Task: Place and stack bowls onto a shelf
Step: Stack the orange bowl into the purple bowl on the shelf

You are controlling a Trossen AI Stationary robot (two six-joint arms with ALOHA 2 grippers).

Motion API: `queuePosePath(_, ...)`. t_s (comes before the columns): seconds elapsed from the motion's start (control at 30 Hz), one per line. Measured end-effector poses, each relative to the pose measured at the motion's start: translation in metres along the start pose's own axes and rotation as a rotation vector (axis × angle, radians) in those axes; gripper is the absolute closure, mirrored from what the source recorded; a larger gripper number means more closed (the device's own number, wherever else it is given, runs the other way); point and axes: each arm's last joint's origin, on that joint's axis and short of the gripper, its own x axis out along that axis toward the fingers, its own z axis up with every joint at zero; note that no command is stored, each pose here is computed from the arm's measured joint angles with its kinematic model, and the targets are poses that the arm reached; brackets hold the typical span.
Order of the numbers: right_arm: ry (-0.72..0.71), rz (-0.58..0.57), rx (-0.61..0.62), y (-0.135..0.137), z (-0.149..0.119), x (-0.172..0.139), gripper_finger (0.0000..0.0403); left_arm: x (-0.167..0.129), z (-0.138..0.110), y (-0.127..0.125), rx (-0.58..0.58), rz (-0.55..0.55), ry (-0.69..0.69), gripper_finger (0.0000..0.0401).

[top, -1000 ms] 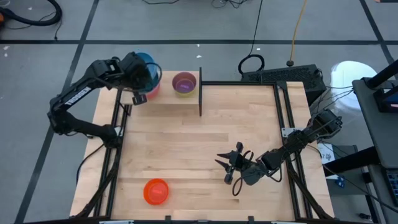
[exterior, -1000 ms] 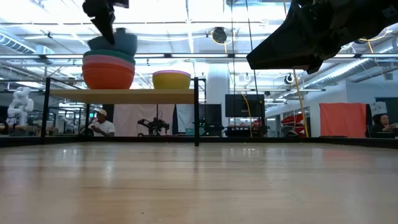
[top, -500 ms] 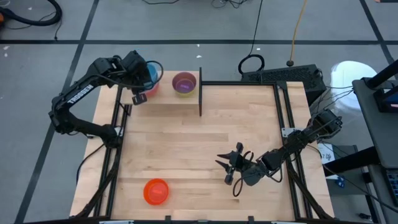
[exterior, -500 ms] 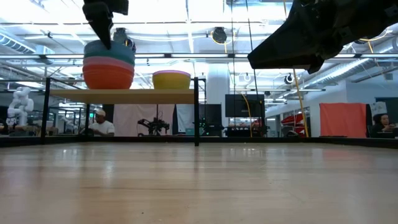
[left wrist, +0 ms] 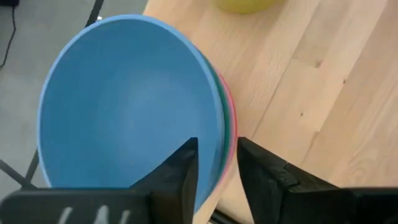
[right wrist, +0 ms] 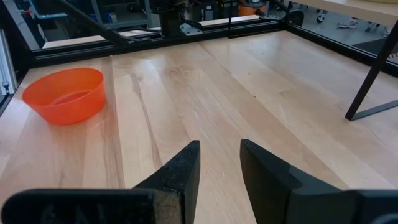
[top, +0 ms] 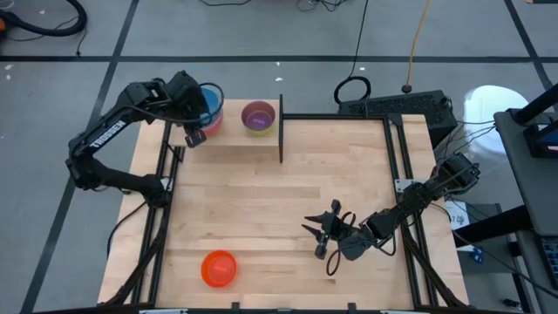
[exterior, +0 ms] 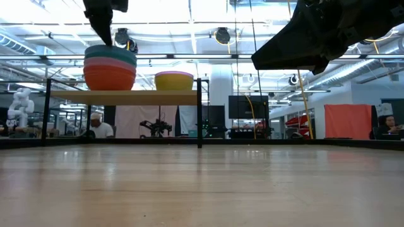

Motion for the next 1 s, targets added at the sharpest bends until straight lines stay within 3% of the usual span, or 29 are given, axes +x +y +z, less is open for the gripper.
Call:
queuePosePath(0.23, 0.0, 0.0, -0.001, 0.0, 0.0, 0.0, 0.0293, -0.038, -0.016, -0.002, -0.093, 0.025, -0.15, 0.0253)
queuePosePath(0.57, -0.011, 0.005, 0.014, 0.001, 0.001, 0.0, 0.0293, -0.086, -0.06, -0.033, -0.082, -0.104, -0.359, 0.0273)
queuePosePath(0.73, -0.038, 0.01, 0.045, 0.001, 0.006, 0.002, 0.0293, -0.085, -0.076, -0.051, -0.043, -0.231, -0.386, 0.0284)
queuePosePath(1.0, -0.086, 0.092, 0.121, 0.0, 0.021, 0.01, 0.0293, -0.052, -0.077, -0.095, 0.113, -0.397, -0.391, 0.0286)
